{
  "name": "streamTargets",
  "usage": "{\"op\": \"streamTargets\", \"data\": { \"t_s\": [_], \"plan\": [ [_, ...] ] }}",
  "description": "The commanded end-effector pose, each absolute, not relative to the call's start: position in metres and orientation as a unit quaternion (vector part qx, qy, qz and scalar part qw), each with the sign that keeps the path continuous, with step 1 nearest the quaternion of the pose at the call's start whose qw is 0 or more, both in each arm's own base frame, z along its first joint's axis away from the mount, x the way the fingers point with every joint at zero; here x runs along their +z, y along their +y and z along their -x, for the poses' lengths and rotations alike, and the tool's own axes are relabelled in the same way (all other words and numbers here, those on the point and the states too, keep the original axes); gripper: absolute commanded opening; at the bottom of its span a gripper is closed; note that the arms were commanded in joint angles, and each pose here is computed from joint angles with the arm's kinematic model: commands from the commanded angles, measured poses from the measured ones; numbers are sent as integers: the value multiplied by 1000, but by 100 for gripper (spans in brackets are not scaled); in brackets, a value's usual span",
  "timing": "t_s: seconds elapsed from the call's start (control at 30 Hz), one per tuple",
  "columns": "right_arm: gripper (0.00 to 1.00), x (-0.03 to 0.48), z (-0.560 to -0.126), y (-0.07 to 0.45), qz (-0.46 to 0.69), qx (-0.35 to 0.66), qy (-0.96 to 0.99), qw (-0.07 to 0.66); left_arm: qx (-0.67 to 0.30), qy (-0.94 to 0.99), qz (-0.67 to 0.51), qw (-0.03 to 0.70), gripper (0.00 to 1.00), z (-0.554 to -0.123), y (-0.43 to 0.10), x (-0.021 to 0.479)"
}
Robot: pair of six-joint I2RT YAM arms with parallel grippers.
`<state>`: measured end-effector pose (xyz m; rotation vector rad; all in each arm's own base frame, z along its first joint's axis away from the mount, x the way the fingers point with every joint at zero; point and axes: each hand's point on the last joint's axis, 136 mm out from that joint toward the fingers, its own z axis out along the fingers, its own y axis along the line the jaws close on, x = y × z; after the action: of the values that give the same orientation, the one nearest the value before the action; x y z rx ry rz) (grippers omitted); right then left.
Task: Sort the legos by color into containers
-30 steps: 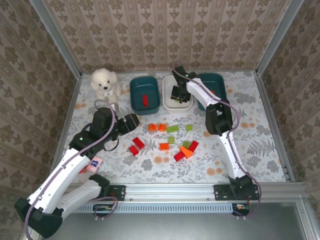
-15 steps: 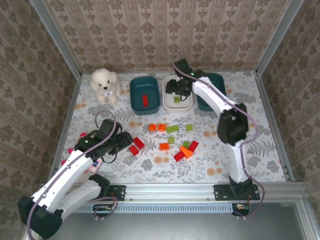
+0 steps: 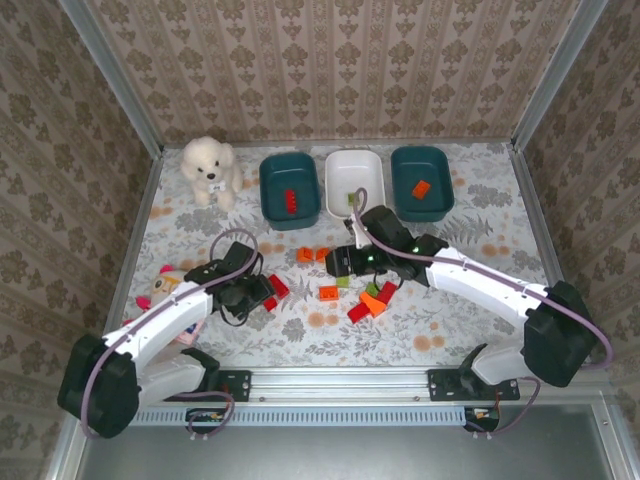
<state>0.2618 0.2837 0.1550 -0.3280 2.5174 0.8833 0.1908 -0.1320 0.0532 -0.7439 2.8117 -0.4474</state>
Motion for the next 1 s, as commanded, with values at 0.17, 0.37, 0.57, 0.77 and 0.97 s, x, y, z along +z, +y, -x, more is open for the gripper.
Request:
{"op": "streamTargets", "data": {
  "t_s": [0.17,0.37,0.57,0.77,0.97],
  "plan": [
    [66,174,-239,282,135,361,894,227,-167,948,249,106,58,-212,-146,53],
    [66,174,-240,281,129,362,895,226,-143,954,247,89,54,-209,-142,46],
    [66,175,-242,282,129,361,895,227,-134,954,253,85,51,-203,-136,38],
    [66,175,-244,283,129,357,897,227,-116,956,255,83,47,-196,-128,37],
    [66,177,-245,284,129,358,897,227,-104,960,251,71,51,-190,-125,30]
  ]
}}
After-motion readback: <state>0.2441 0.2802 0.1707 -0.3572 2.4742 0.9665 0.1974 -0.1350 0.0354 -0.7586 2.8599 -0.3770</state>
